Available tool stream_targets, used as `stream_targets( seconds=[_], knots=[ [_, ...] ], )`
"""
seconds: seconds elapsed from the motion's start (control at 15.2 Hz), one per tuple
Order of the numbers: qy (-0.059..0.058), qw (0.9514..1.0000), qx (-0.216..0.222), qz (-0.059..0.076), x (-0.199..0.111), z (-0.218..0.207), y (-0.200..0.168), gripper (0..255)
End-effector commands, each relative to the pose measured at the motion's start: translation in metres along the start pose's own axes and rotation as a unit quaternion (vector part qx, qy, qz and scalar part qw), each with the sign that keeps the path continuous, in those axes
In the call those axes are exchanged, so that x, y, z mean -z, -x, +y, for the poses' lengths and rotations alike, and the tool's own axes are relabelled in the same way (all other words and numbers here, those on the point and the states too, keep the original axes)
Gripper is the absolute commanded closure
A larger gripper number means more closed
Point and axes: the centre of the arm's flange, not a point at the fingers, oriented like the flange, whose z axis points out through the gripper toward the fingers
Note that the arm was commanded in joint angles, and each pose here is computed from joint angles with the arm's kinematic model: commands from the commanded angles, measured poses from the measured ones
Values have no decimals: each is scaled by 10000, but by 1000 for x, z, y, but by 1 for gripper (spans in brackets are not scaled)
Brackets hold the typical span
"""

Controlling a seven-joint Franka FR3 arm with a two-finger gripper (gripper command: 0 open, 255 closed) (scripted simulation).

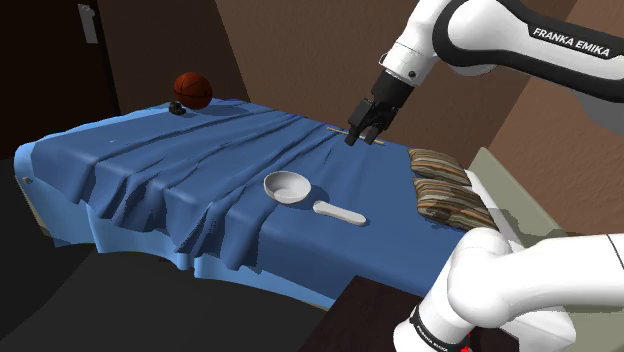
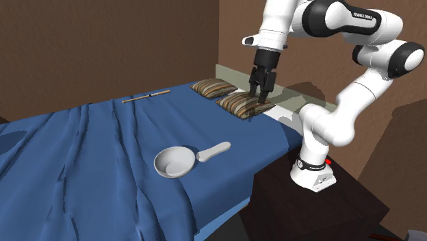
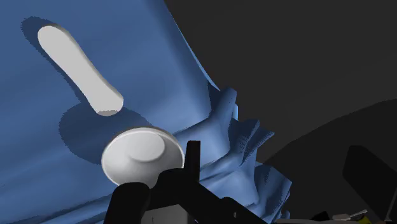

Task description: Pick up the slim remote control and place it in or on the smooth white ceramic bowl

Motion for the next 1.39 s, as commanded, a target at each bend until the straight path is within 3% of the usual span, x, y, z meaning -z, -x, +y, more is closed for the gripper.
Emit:
stream_targets(
  seconds=[0.0,0.66,1.32],
  knots=[
    [0,10000,0,0,0,0,0,0],
    [139,9972,661,-334,-102,79,-18,0],
    [278,9886,1318,-667,-203,158,-40,0]
  ],
)
